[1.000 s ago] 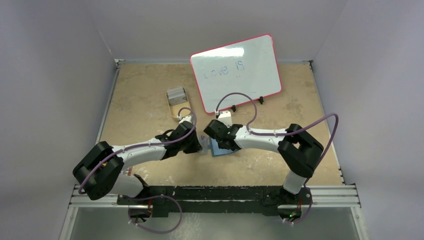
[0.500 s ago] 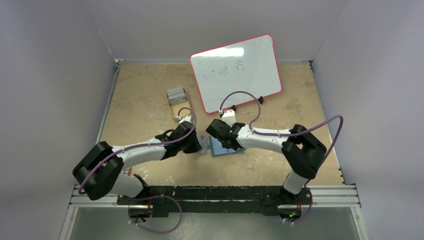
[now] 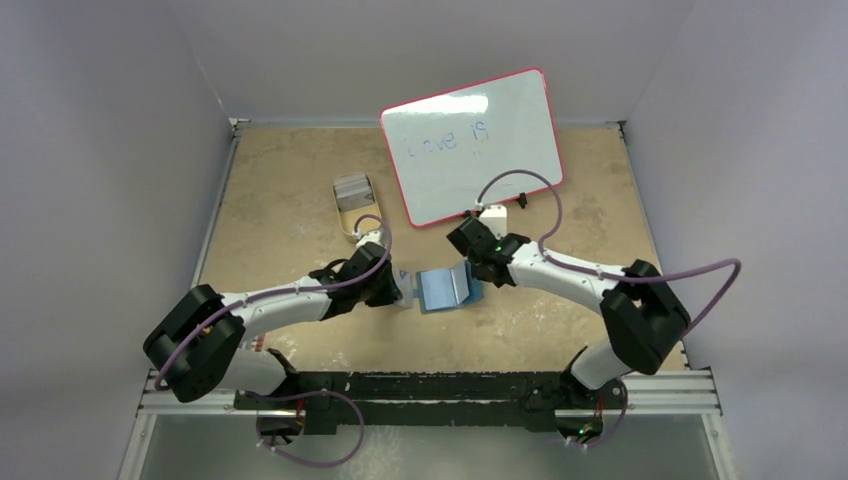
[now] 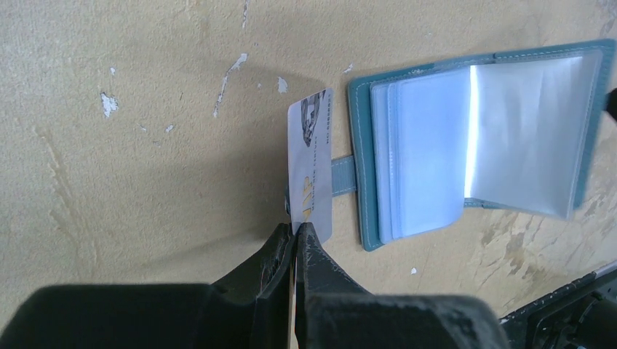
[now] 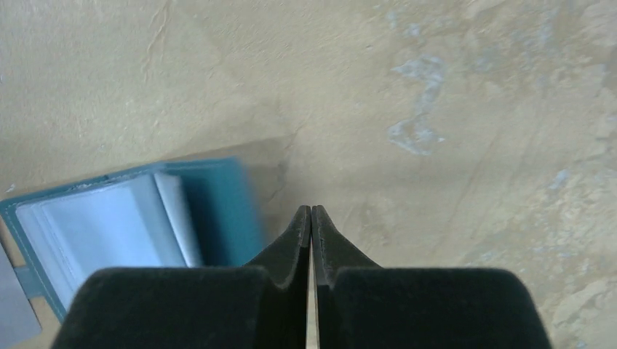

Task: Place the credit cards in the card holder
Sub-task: Turn over the card slot in the card holder.

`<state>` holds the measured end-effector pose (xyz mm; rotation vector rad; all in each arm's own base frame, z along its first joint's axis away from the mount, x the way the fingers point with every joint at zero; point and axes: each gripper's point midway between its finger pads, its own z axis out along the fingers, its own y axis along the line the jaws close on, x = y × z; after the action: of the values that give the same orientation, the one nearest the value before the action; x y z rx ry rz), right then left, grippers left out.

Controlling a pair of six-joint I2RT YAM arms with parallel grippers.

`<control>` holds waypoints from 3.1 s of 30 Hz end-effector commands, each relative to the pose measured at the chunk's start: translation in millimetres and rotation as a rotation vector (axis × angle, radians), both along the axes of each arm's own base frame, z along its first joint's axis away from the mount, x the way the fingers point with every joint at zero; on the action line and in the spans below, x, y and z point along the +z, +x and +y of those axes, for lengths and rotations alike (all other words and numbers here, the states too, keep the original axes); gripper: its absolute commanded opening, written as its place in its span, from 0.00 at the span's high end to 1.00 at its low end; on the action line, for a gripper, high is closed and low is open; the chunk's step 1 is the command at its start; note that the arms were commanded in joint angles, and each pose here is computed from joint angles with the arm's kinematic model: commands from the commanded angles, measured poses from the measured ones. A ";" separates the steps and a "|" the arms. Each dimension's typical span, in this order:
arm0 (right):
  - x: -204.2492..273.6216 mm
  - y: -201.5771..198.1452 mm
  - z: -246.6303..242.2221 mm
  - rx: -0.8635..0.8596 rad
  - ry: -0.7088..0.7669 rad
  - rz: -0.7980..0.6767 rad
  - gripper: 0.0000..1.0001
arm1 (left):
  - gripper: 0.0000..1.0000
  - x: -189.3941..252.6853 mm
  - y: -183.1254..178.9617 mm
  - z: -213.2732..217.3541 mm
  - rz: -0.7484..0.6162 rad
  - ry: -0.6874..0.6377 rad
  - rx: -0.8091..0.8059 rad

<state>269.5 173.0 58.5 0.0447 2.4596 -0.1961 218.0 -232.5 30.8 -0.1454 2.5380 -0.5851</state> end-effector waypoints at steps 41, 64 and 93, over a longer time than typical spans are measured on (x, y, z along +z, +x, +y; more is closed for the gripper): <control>-39.1 -8.6 95.7 0.200 0.078 0.037 0.36 | 1.00 -17.5 -12.0 29.5 0.033 0.128 0.020; -7.2 -7.9 59.9 0.095 -0.024 -0.018 0.39 | 1.00 -19.3 -14.5 35.6 0.034 0.142 0.031; 15.6 -5.2 44.3 0.097 -0.066 -0.075 0.38 | 1.00 -21.7 -11.9 35.3 0.038 0.157 0.034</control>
<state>254.0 214.4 55.4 -0.1050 2.4341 -0.2591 217.3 -226.2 32.3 -0.1572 2.5281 -0.5608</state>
